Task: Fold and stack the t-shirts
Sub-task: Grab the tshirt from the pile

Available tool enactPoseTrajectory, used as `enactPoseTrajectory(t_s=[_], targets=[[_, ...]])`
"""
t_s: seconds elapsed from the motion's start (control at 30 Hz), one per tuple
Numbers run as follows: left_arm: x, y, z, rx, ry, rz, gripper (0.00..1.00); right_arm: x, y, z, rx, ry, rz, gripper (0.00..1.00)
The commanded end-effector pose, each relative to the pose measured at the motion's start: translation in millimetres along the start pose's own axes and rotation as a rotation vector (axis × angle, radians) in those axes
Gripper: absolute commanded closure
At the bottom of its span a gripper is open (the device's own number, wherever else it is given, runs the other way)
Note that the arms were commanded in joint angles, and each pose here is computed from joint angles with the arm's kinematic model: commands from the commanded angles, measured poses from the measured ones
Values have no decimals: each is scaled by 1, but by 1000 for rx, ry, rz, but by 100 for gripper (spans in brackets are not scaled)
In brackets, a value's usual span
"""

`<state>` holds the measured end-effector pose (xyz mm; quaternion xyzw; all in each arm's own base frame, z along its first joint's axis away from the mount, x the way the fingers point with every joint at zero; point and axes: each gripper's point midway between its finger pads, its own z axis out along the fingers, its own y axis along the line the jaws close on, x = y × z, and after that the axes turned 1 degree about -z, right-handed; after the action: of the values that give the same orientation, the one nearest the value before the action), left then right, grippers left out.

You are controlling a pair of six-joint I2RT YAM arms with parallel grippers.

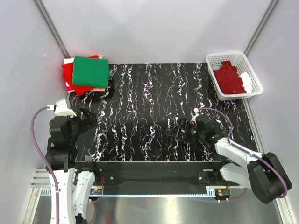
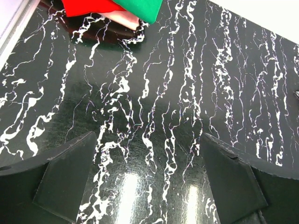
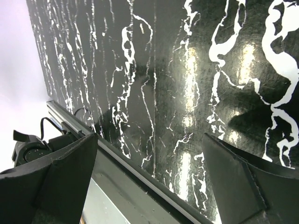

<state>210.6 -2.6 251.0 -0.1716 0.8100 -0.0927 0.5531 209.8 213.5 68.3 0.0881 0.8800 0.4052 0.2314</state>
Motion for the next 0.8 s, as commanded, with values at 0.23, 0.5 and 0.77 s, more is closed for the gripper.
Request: enactPoseTrajectory(t_s=[0.23, 0.5, 0.77], targets=[[-12, 5, 0, -26, -59, -1, 1, -108, 80, -54, 34, -327, -217, 0], [-12, 5, -1, -29, -65, -2, 1, -318, 81, -146, 519, -639, -227, 0], [-14, 5, -3, -22, -76, -4, 1, -430, -34, -168, 804, -665, 42, 0]])
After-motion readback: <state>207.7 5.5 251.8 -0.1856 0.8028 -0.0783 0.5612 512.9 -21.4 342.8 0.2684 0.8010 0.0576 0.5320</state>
